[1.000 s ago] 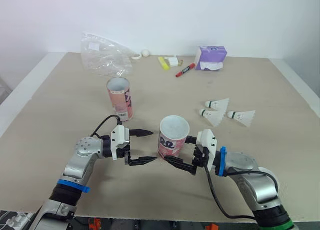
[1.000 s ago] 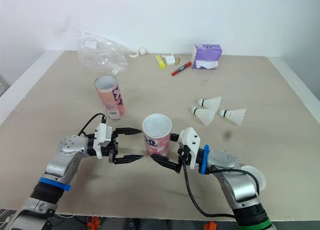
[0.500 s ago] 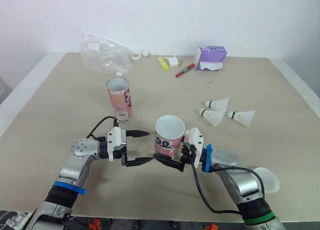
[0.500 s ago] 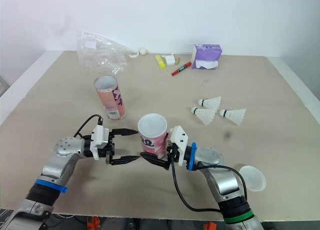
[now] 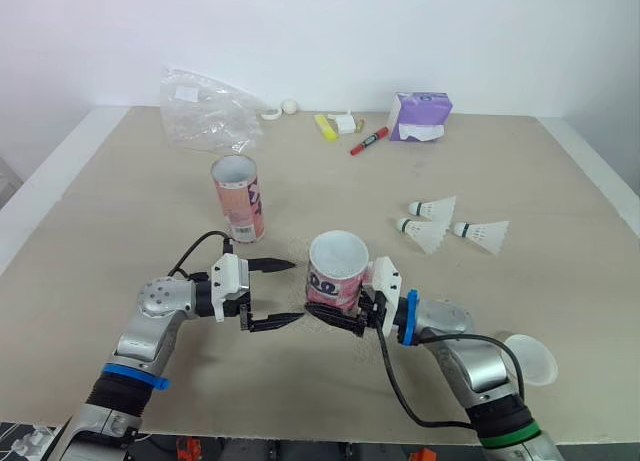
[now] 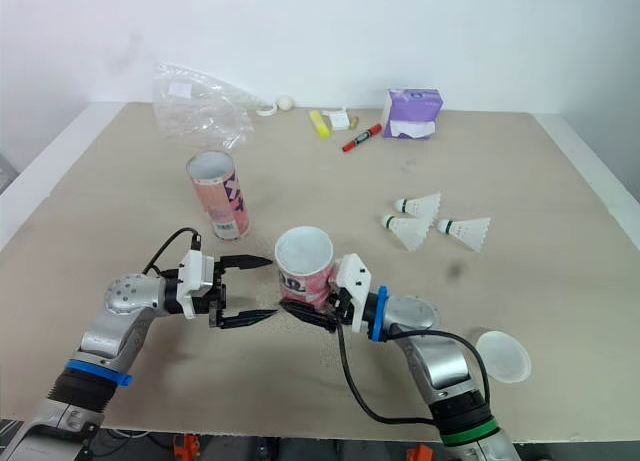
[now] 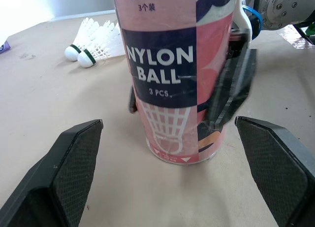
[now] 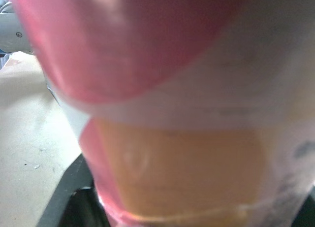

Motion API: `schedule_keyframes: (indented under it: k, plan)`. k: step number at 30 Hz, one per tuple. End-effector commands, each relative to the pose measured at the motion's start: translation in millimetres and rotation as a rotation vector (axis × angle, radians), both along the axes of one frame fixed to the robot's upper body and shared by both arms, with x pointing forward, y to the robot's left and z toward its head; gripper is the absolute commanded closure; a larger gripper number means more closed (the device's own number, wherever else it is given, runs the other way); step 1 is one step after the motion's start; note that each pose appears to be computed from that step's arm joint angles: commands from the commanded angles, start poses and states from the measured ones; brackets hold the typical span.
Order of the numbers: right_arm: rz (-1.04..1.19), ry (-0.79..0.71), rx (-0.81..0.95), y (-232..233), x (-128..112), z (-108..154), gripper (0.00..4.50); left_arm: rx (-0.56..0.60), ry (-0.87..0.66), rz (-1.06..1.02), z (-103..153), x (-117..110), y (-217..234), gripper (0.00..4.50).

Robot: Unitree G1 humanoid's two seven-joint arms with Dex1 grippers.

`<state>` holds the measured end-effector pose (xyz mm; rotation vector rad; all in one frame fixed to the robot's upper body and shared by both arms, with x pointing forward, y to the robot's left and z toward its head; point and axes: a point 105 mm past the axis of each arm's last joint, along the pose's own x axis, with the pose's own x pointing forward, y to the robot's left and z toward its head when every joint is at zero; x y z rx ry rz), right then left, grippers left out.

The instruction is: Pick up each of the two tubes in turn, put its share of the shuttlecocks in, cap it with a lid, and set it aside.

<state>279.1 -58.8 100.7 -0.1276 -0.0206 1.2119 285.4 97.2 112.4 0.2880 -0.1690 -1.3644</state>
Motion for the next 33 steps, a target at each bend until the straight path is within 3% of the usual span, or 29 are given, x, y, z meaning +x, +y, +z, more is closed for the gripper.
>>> schedule_keyframes:
  k: [1,5,12,16,26,30,33]
  plan:
    - [-0.009,-0.036,0.015,-1.4,2.0,8.4,1.36,-0.036,-0.044,0.002,17.1,0.5,1.5,0.0]
    - [-0.027,-0.051,0.013,-6.7,-0.8,11.9,1.36,-0.069,0.012,-0.014,17.6,-3.9,-2.1,0.0]
    - [-0.192,-0.094,0.071,-41.0,-8.9,38.5,1.36,-0.021,0.001,-0.101,12.1,-19.7,-12.6,0.0]
    - [-0.461,-0.092,0.138,-96.1,-14.0,58.8,1.36,-0.048,0.002,-0.126,19.8,-20.9,-20.9,0.0]
    - [-1.373,-0.098,0.246,-289.4,-38.3,55.0,1.36,-0.171,0.051,-0.137,38.3,-18.2,-34.2,0.0]
    - [-1.582,-0.104,0.239,-337.2,-51.8,46.5,1.36,-0.215,0.083,-0.118,41.2,-17.2,-40.1,0.0]
    - [-1.629,-0.088,0.243,-352.7,-48.8,41.2,1.36,-0.221,0.096,-0.107,39.7,-17.0,-44.4,0.0]
